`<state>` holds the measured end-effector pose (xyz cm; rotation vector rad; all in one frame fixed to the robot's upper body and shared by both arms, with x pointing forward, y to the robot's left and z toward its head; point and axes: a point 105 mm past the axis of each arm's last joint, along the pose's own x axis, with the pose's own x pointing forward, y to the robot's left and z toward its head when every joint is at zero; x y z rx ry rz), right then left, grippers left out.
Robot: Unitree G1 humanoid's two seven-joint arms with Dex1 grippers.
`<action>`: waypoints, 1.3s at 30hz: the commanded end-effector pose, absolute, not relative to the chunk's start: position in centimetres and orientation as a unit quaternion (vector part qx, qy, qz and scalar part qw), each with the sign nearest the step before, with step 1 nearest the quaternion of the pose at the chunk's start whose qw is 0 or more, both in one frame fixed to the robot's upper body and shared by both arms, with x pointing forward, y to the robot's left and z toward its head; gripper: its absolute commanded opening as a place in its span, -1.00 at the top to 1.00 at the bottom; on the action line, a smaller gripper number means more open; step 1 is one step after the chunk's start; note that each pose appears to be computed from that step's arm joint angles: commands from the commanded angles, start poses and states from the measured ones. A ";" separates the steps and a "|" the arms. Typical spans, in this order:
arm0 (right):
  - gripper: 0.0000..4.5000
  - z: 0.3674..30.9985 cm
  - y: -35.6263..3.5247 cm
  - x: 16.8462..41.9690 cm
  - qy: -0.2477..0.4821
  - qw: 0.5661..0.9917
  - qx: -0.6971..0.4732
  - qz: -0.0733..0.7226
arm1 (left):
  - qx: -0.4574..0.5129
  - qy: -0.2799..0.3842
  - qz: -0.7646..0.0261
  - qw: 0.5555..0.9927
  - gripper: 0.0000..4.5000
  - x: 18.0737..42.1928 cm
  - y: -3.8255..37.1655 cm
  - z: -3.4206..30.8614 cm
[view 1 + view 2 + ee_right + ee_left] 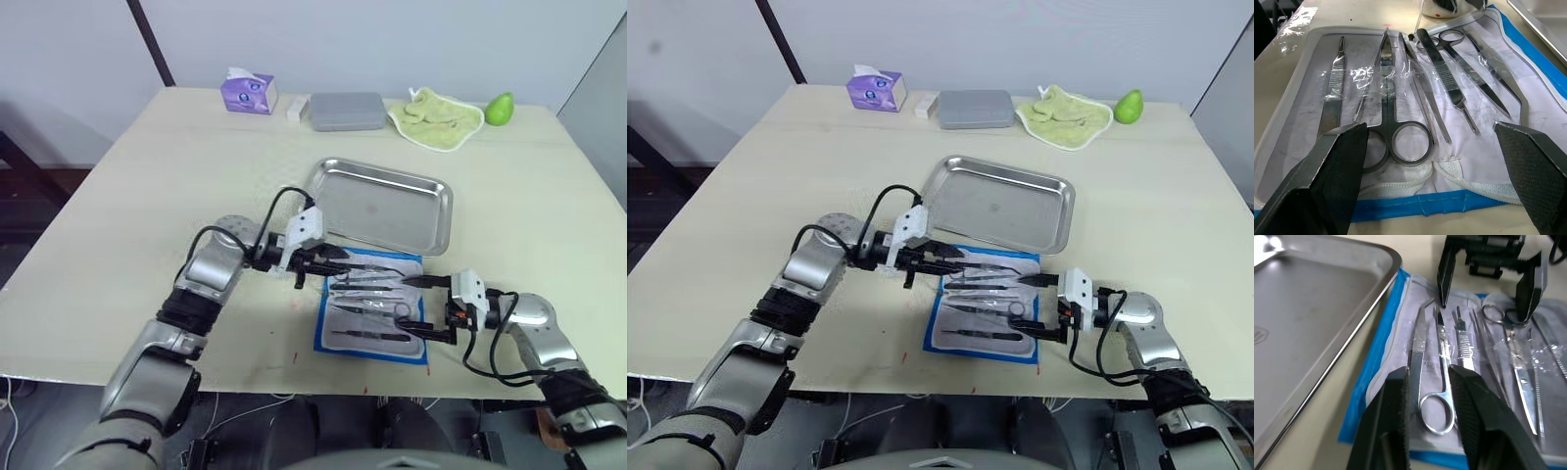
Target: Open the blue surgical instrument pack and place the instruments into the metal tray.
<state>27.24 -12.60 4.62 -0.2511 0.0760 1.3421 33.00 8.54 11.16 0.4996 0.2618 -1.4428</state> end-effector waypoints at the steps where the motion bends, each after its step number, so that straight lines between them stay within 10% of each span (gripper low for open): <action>1: -1.00 1.6 -13.5 26.8 0.104 0.788 -0.113 0.596 | 0.267 0.097 -0.644 0.710 0.34 33.8 7.5 11.7; 21: -1.00 1.3 -13.3 26.6 0.108 0.790 -0.099 0.596 | 0.323 0.136 -0.633 0.690 0.34 34.3 7.4 9.4; 26: -1.00 1.3 -13.1 26.6 0.105 0.788 -0.099 0.598 | 0.335 0.146 -0.632 0.684 0.94 34.3 7.0 9.4; 39: -1.00 1.1 -12.7 26.3 0.112 0.781 -0.100 0.606 | 0.350 0.160 -0.627 0.677 0.94 34.4 7.0 10.9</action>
